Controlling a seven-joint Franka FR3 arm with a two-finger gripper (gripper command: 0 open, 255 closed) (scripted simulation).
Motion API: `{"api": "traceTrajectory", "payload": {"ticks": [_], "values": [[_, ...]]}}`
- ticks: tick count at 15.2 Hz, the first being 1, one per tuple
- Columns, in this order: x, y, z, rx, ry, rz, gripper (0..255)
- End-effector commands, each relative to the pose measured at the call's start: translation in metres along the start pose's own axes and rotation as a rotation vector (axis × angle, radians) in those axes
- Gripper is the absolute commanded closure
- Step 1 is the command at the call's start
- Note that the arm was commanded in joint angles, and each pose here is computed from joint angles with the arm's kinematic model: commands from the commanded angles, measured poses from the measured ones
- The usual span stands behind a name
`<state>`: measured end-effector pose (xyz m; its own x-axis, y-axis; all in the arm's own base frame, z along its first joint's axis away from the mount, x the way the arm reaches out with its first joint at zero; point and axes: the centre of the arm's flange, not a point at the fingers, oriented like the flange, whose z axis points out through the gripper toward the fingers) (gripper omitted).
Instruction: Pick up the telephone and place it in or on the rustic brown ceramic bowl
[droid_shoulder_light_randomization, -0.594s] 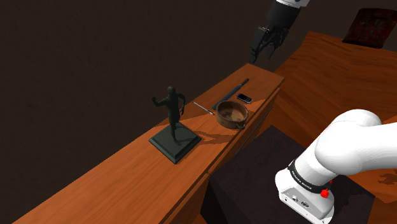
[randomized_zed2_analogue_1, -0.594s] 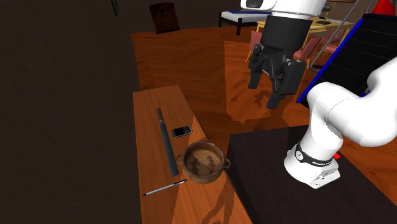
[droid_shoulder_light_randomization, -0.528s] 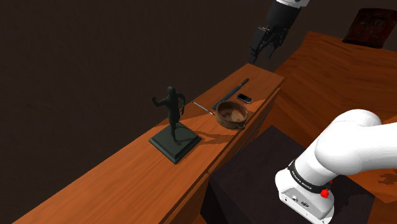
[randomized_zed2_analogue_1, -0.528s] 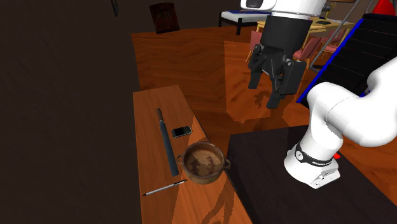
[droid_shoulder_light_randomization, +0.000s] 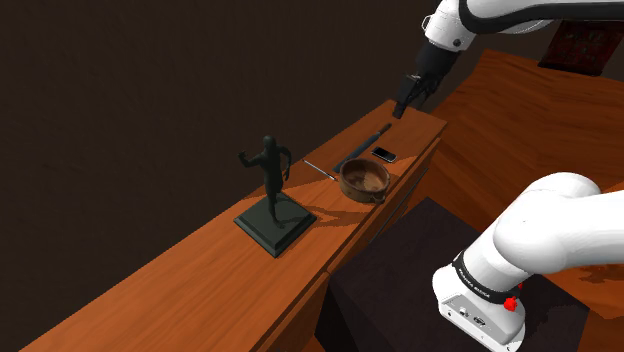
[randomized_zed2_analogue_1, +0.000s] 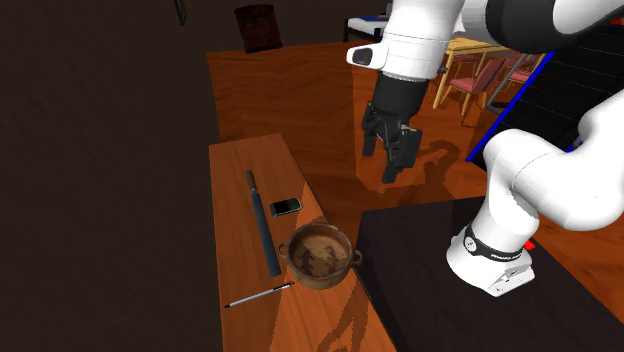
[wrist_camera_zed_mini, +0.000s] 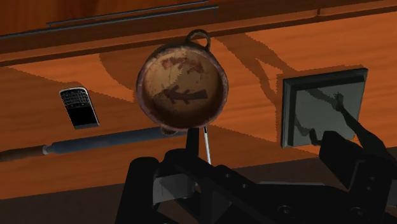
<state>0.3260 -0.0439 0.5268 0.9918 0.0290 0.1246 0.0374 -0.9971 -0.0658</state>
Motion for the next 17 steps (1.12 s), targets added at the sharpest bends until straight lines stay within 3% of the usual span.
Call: {"api": "traceTrajectory", "payload": {"ticks": [1,17], "values": [[0.002,0.016,0.017,-0.002,0.006,-0.018,0],[0.033,0.160,0.166,-0.011,0.040,-0.148,0]]}}
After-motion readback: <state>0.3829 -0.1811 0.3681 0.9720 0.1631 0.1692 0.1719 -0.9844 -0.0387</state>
